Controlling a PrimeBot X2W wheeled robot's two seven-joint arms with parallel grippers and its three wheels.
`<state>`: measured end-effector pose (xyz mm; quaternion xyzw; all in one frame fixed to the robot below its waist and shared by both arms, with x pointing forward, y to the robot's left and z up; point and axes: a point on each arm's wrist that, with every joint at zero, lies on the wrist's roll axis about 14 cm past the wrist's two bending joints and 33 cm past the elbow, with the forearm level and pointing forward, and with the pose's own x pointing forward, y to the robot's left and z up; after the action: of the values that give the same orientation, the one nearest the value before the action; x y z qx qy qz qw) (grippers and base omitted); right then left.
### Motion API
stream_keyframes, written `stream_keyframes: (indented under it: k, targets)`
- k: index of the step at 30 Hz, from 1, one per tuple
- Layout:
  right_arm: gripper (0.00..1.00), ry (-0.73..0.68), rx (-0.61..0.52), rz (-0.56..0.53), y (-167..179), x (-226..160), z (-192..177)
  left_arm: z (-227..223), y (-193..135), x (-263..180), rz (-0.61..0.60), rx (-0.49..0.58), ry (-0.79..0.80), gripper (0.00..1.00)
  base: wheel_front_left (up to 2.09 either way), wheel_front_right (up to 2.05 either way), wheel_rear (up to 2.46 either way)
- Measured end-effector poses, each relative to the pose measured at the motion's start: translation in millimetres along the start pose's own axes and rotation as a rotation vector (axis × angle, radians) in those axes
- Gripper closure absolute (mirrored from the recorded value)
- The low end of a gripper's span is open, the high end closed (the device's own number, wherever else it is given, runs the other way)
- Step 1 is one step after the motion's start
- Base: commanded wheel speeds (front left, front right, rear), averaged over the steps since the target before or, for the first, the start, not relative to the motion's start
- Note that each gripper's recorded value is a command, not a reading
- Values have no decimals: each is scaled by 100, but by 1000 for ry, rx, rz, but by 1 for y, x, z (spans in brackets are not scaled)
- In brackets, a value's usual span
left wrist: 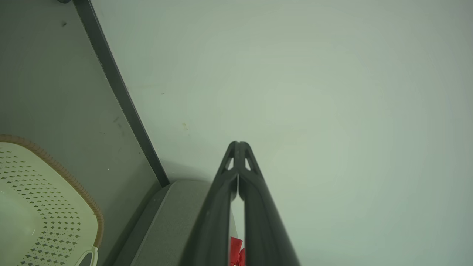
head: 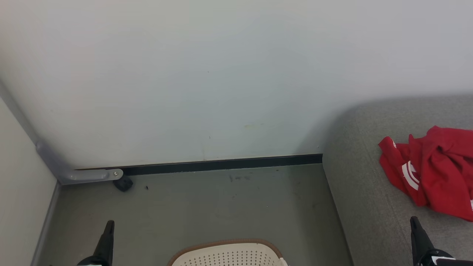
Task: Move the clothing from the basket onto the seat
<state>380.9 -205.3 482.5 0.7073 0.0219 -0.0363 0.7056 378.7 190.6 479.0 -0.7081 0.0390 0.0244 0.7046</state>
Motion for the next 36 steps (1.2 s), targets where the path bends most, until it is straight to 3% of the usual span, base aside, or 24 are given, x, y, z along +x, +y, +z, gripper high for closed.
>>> stream_keyframes:
  k: [36]
  targets:
    - [100,0,0,0,0,0,0,0,0,0,0,0,0,100,0,0,0]
